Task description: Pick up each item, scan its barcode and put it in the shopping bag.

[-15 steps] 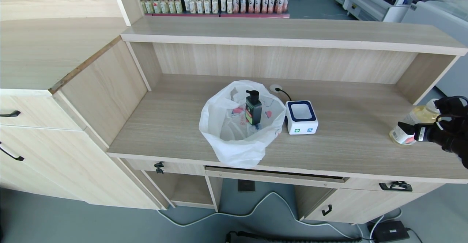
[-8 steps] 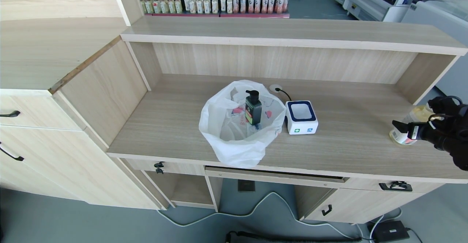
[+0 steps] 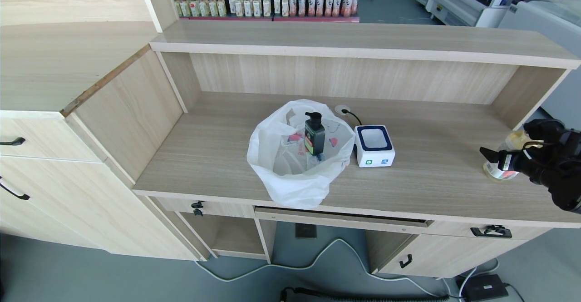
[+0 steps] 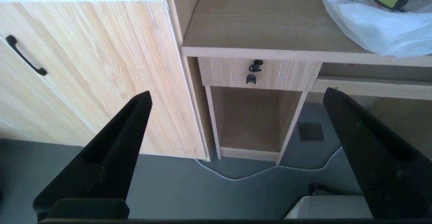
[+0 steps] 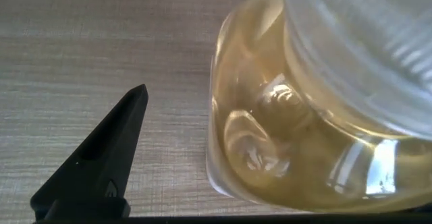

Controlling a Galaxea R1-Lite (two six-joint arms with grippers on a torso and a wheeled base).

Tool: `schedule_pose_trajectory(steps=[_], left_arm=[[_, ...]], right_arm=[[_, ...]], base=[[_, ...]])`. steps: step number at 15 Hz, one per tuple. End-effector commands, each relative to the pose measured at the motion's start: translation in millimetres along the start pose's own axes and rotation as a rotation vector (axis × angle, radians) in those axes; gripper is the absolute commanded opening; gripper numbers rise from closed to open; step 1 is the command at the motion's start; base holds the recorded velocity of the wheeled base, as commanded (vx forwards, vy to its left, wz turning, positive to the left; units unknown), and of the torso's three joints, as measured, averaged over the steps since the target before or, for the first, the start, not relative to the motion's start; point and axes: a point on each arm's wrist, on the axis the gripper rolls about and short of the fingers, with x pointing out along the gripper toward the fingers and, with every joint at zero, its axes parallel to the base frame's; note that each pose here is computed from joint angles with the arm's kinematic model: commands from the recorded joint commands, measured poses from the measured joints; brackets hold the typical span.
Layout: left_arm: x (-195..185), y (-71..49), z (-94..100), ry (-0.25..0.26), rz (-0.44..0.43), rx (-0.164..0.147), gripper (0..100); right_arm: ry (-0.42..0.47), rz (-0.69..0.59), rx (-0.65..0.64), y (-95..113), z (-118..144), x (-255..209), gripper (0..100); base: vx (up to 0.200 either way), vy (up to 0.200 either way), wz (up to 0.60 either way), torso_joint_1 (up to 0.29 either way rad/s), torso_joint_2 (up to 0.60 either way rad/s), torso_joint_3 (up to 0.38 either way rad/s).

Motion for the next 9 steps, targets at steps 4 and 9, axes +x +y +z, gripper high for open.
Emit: schedule_pose_trajectory(steps=[4,9], left_arm=[[0.0,0.0,0.0,-0.001,0.001,0.0,100],[0.0,0.0,0.0,-0.001,0.001,0.0,100]], right_arm=[[-0.033,-0.003,0.01,-0.6,2.0,2.0,0],[-0.04,-0.011,0.0,-3.0,3.3,1.9,0]], base=[[0.0,0.0,0.0,0.0,0.0,0.0],[0.0,0.0,0.0,0.0,0.0,0.0]])
